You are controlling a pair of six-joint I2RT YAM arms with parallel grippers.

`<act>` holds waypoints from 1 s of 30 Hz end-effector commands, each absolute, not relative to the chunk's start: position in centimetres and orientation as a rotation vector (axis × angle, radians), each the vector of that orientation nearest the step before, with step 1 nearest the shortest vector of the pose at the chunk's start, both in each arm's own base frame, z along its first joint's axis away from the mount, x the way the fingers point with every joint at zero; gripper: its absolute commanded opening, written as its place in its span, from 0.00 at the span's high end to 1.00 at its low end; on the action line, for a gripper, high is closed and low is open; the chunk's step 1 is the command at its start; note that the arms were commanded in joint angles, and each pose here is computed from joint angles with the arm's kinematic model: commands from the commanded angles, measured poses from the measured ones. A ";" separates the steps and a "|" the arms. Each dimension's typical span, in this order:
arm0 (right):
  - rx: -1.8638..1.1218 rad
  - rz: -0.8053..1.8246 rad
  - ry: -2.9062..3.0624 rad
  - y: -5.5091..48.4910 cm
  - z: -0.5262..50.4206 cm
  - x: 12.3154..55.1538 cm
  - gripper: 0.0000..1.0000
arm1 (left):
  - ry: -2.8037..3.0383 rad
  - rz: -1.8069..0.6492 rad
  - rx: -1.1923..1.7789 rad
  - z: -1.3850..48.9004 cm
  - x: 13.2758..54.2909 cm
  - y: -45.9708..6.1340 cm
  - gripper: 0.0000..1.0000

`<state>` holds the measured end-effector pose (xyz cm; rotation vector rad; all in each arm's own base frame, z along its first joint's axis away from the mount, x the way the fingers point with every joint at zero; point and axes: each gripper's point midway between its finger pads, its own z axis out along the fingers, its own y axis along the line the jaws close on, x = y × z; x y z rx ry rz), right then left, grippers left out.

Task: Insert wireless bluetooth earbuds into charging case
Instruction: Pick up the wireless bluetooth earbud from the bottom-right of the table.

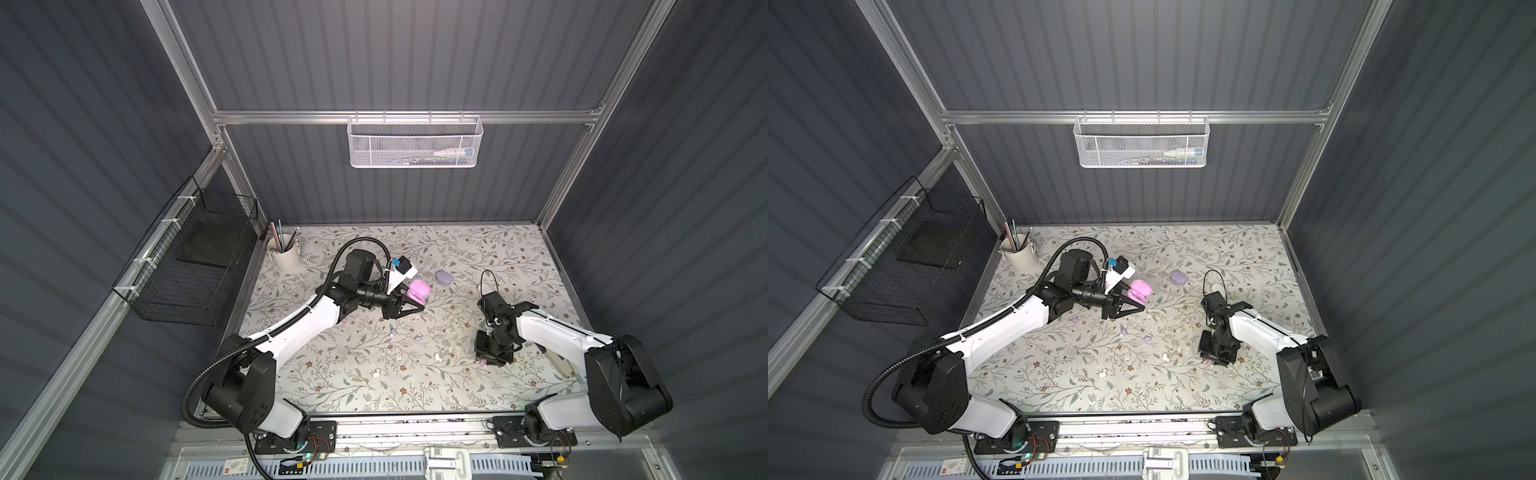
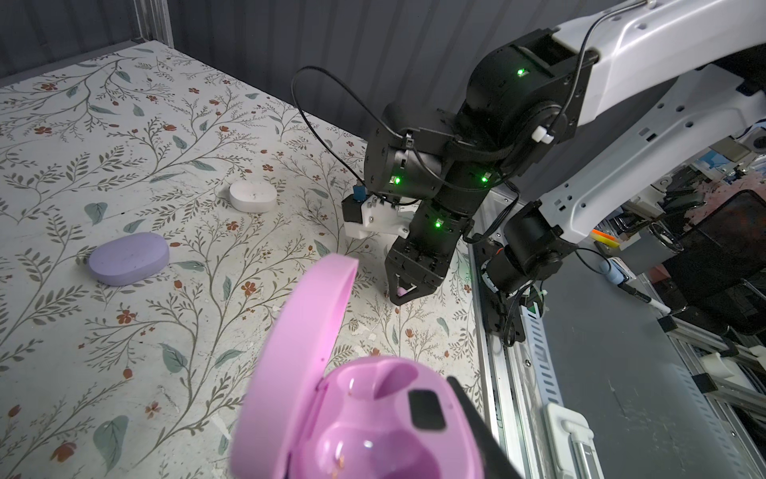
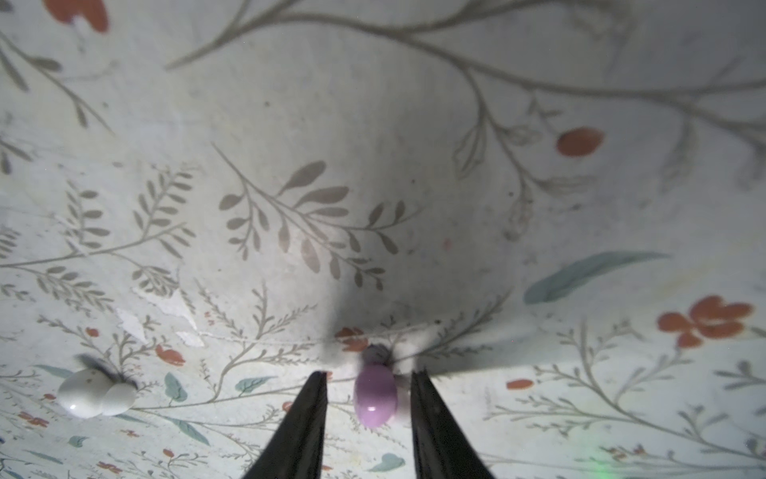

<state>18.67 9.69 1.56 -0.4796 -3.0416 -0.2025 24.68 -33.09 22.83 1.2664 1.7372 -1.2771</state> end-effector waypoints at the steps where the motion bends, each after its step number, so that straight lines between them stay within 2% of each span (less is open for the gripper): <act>1: -0.478 -0.138 -3.020 9.2 0.9 17.9 0.65 | 1.695 -1.258 1.280 24.0 24.5 -32.9 0.76; 13: -0.482 -0.104 -2.995 9.2 0.3 17.6 0.84 | 1.687 -1.252 1.280 24.2 24.3 -32.7 0.76; 18: -0.491 -0.150 -3.033 9.6 1.8 18.4 0.90 | 1.676 -1.255 1.279 24.4 24.3 -32.7 0.76; 25: -0.494 -0.542 -3.183 12.6 8.5 21.3 0.89 | 1.629 -1.277 1.267 25.2 24.3 -33.0 0.76; 30: -0.406 -0.922 -3.281 14.9 16.0 22.8 0.89 | 1.553 -1.308 1.253 26.5 24.2 -33.5 0.76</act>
